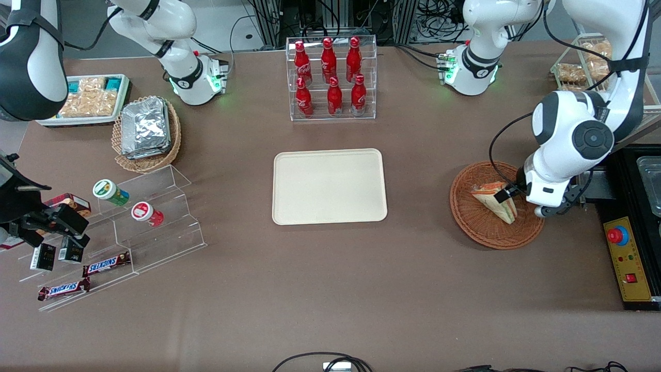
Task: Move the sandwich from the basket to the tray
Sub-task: 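Close the left gripper on the wrapped sandwich and lift it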
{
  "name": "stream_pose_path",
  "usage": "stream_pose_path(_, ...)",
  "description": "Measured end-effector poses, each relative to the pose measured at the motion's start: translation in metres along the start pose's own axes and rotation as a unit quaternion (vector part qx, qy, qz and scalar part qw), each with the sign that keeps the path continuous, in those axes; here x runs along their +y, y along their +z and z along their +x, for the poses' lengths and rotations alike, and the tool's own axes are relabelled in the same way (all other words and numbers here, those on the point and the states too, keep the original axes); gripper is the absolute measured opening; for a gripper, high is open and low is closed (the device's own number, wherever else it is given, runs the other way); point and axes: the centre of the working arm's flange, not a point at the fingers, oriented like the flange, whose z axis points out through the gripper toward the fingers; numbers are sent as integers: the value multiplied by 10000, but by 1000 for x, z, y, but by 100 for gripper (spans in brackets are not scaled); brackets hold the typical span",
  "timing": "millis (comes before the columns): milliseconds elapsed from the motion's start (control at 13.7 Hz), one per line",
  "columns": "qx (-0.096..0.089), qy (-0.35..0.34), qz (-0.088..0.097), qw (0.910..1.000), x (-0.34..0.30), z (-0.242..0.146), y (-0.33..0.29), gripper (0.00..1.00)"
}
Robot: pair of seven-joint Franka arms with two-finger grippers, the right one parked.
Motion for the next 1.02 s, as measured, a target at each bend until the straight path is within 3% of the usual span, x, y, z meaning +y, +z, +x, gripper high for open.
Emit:
stream_pose_path(511, 10, -315, -55, 9995, 5, -3, 39, 100)
stream_pose_path(803, 98, -448, 278, 9986, 13, -11, 77, 100)
stream_pose_path(1022, 76, -541, 339, 9979, 17, -12, 99, 100)
